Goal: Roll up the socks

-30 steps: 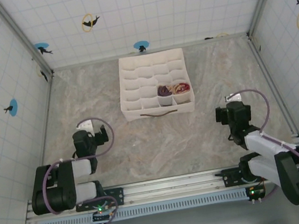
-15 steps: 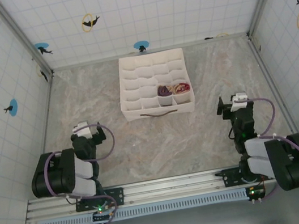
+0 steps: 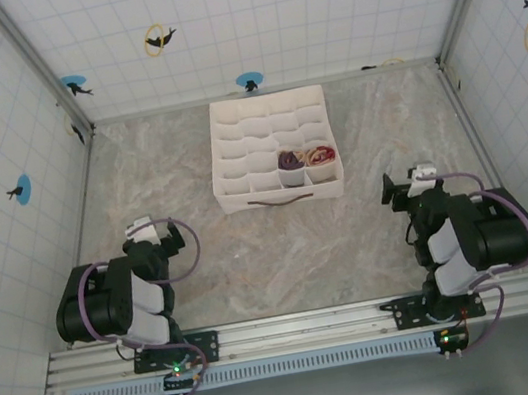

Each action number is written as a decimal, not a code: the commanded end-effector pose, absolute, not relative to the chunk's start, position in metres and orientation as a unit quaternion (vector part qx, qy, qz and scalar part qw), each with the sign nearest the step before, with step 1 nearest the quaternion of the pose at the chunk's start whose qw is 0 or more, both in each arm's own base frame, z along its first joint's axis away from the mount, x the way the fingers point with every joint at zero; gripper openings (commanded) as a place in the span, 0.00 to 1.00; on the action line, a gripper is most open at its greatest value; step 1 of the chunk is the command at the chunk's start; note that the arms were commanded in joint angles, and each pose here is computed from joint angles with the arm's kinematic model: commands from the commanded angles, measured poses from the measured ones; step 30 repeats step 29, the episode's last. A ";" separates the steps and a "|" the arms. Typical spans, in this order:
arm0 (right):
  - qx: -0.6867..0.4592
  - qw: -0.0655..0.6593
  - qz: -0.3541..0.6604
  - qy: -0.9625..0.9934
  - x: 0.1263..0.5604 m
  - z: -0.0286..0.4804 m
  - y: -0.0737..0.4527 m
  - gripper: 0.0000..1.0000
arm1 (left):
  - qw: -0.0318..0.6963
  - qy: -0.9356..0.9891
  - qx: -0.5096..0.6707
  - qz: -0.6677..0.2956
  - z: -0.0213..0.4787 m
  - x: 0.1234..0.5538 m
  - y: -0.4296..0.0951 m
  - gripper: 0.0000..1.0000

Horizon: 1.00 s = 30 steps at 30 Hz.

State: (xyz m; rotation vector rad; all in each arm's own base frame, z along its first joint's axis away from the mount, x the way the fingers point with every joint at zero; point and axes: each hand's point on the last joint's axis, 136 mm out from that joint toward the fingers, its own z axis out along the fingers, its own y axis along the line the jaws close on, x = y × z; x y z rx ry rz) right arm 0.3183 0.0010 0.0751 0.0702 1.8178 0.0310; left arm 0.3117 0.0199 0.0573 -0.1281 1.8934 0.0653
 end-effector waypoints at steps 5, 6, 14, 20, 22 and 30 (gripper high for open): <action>0.064 0.583 -0.004 0.810 0.308 0.056 -0.011 0.99 | 0.585 0.808 -0.071 0.026 0.058 0.312 0.025 0.98; 0.061 0.584 -0.004 0.809 0.307 0.056 -0.011 0.99 | 0.584 0.808 -0.072 0.026 0.058 0.311 0.025 0.98; 0.057 0.579 -0.017 0.813 0.309 0.054 -0.010 0.99 | 0.587 0.806 -0.071 0.028 0.060 0.311 0.026 0.97; 0.058 0.579 -0.017 0.813 0.308 0.054 -0.010 0.99 | 0.587 0.806 -0.071 0.028 0.060 0.311 0.026 0.98; 0.058 0.579 -0.017 0.813 0.309 0.054 -0.010 0.99 | 0.586 0.806 -0.071 0.028 0.059 0.311 0.026 0.98; 0.075 0.580 -0.031 0.811 0.307 0.055 -0.017 0.99 | 0.588 0.806 -0.071 0.028 0.060 0.312 0.025 0.98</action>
